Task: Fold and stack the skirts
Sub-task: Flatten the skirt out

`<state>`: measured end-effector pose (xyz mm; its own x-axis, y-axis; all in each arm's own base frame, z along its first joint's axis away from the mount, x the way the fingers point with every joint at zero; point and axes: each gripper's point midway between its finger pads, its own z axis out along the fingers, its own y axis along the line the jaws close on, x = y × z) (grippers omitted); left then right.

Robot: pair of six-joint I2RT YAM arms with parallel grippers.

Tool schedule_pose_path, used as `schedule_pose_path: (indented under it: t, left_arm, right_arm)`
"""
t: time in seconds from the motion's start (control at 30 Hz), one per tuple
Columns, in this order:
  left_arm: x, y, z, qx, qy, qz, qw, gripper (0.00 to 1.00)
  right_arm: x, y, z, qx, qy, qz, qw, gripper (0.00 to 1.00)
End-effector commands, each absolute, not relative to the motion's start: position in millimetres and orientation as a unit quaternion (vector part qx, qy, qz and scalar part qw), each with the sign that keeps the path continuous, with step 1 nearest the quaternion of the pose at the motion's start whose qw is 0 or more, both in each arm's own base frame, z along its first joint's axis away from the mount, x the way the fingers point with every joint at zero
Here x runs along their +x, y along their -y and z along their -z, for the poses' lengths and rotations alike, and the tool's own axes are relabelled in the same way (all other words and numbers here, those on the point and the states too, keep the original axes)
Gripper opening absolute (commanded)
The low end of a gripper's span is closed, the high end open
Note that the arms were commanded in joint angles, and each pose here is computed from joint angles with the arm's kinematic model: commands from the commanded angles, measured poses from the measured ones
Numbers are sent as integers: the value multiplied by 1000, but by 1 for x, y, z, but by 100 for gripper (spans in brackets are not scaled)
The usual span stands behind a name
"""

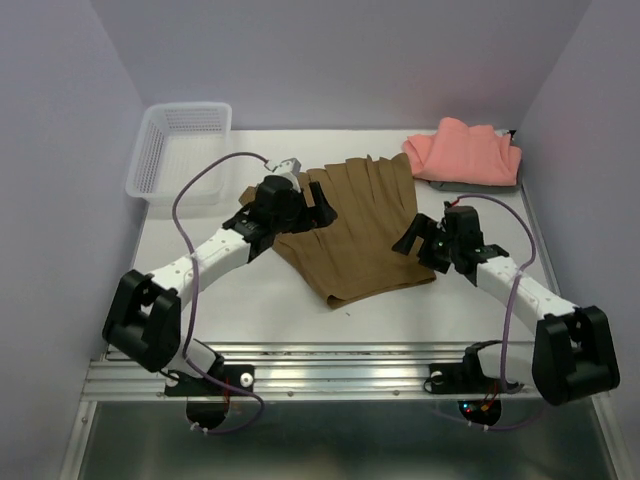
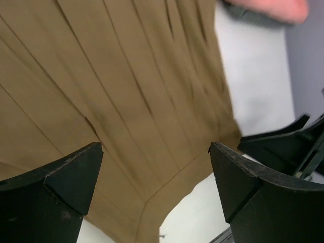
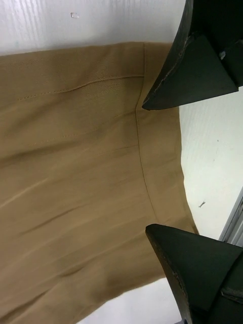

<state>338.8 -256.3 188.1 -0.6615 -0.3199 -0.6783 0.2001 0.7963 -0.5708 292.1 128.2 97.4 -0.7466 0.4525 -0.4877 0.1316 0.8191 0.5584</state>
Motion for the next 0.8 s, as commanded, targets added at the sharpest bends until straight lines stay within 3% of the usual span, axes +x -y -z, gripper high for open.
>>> schedule_pose_path:
  t: [0.0, 0.23, 0.43, 0.57, 0.63, 0.77]
  left_arm:
    - [315, 282, -153, 61, -866, 356, 345, 99]
    - [232, 277, -65, 86, -899, 371, 217, 99]
    - [189, 263, -21, 61, -923, 353, 143, 96]
    - [177, 236, -2, 22, -948, 293, 124, 96]
    - [163, 222, 1, 10, -960, 261, 101, 95]
    - [167, 205, -18, 0, -968, 217, 125, 94]
  right_arm:
    - [321, -143, -103, 143, -889, -279, 334, 100]
    - [266, -127, -25, 160, -932, -226, 233, 100]
    - [210, -146, -10, 181, -930, -287, 143, 100]
    - [208, -136, -28, 159, -936, -264, 171, 100]
    - [227, -134, -59, 130, -930, -262, 222, 100]
    - [266, -123, -108, 131, -914, -234, 306, 100]
